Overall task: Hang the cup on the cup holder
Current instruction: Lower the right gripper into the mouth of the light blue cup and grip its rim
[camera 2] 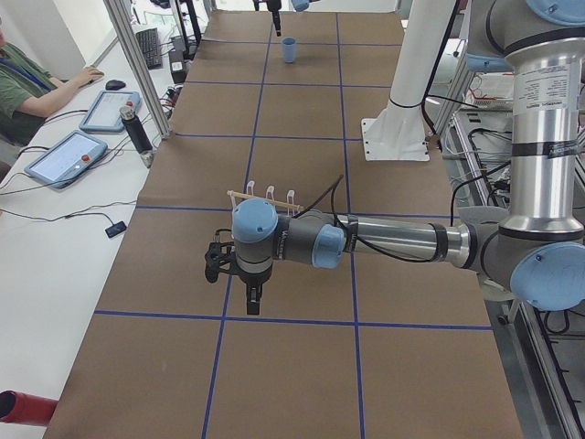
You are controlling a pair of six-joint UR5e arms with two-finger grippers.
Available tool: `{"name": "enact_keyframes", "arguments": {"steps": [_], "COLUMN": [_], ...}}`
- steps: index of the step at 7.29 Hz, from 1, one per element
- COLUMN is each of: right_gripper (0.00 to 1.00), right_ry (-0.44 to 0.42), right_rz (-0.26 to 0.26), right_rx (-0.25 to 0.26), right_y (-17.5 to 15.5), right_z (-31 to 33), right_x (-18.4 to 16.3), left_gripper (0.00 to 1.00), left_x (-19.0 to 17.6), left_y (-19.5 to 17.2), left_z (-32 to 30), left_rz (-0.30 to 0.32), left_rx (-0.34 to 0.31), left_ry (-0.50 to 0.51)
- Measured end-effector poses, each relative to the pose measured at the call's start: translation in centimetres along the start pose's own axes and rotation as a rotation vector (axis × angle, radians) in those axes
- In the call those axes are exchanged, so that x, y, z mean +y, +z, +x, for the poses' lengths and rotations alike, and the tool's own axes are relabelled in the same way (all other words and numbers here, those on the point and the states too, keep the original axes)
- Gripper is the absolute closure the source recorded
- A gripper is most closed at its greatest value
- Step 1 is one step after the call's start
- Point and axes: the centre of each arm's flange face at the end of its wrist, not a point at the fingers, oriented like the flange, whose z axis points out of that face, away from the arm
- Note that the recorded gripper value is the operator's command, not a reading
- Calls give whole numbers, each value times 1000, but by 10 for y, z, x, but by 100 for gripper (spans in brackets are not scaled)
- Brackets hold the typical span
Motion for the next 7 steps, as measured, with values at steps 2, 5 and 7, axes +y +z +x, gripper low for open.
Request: {"name": "enact_keyframes", "arguments": {"steps": [2, 5, 7], "right_gripper": [0, 19, 100], "right_ry": [-28, -54, -57], "right_rz": [-36, -79, -96], "right_rx": [2, 5, 0], "right_y": [18, 39, 47], "right_z": [5, 6, 3], "right_x": [14, 29, 32], "left_gripper": [2, 2, 2], "left_x": [0, 1, 3], "left_y": [0, 1, 2], "left_z": [0, -1, -2], "left_rz": [-1, -2, -4], "left_rx": [0, 0, -1], "left_ry": [-1, -2, -3]}}
